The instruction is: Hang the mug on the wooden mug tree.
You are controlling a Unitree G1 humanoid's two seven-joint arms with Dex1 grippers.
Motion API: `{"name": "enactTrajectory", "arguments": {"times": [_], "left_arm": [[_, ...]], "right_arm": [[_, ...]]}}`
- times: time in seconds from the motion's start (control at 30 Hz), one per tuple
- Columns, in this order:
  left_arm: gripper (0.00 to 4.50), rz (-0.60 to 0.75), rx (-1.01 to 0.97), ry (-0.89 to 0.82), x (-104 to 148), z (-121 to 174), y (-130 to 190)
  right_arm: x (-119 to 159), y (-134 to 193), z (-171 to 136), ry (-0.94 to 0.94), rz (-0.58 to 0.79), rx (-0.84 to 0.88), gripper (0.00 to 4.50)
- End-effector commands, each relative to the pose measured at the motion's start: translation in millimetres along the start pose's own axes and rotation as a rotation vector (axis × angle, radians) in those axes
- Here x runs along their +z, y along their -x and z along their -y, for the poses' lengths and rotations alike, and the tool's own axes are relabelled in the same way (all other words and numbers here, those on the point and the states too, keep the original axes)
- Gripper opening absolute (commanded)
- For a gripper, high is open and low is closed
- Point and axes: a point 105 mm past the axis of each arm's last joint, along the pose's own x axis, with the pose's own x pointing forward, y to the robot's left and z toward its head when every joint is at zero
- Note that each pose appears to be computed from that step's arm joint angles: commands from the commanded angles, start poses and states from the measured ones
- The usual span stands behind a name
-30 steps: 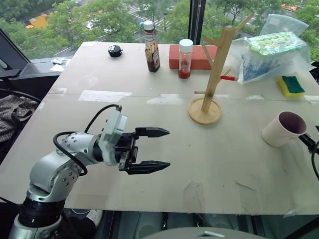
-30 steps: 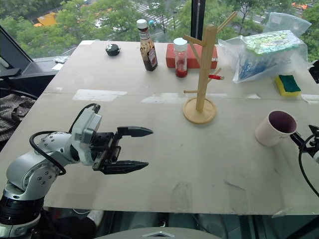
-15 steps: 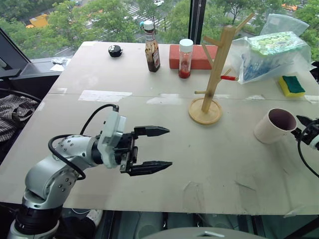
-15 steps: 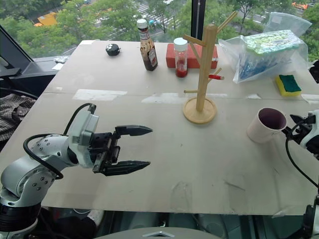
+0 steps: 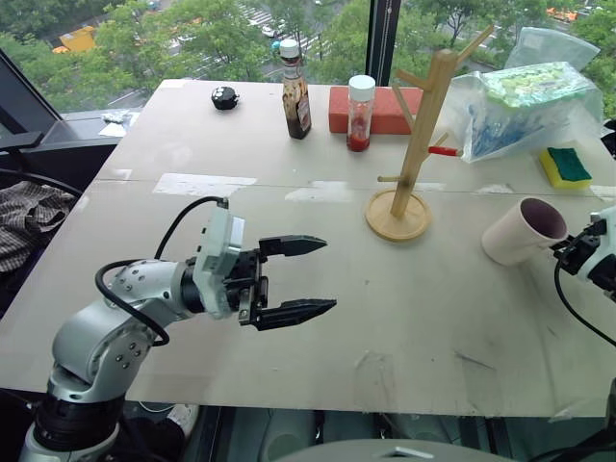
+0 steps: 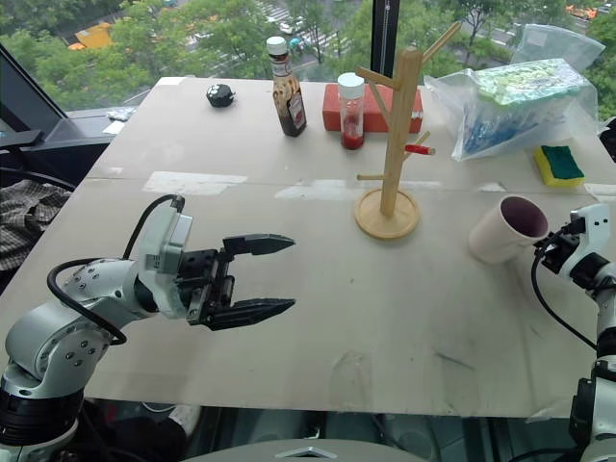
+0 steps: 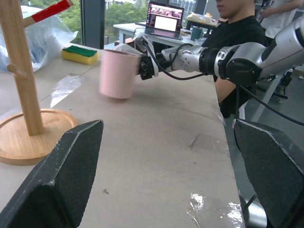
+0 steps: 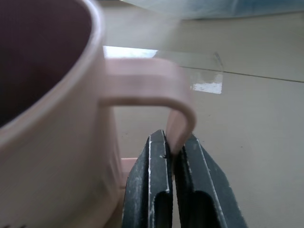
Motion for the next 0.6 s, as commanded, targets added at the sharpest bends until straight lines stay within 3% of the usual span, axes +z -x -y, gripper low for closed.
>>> {"name": "enactTrajectory", "arguments": {"times": [0.03,0.17,0.27,0.37,0.6], "left_arm": [[4.50,0.016,-0.028,-0.031,7,6,-5],[4.50,0.020,-0.021,-0.030,6,4,-6],[4.50,0.023,-0.015,-0.026,5,3,-5],[4.50,0.064,0.024,0.001,6,-5,-2],[4.50,0.065,0.118,0.041,-6,-7,17]], "right_arm": [[19,9,4,0.042,0.065,-0.020,0.04],[30,20,3,0.097,0.100,-0.049,0.04],[57,26,-10,0.203,0.151,-0.042,0.04],[96,22,-49,0.367,0.185,0.051,0.04],[139,-6,-130,0.611,0.094,0.320,0.04]]}}
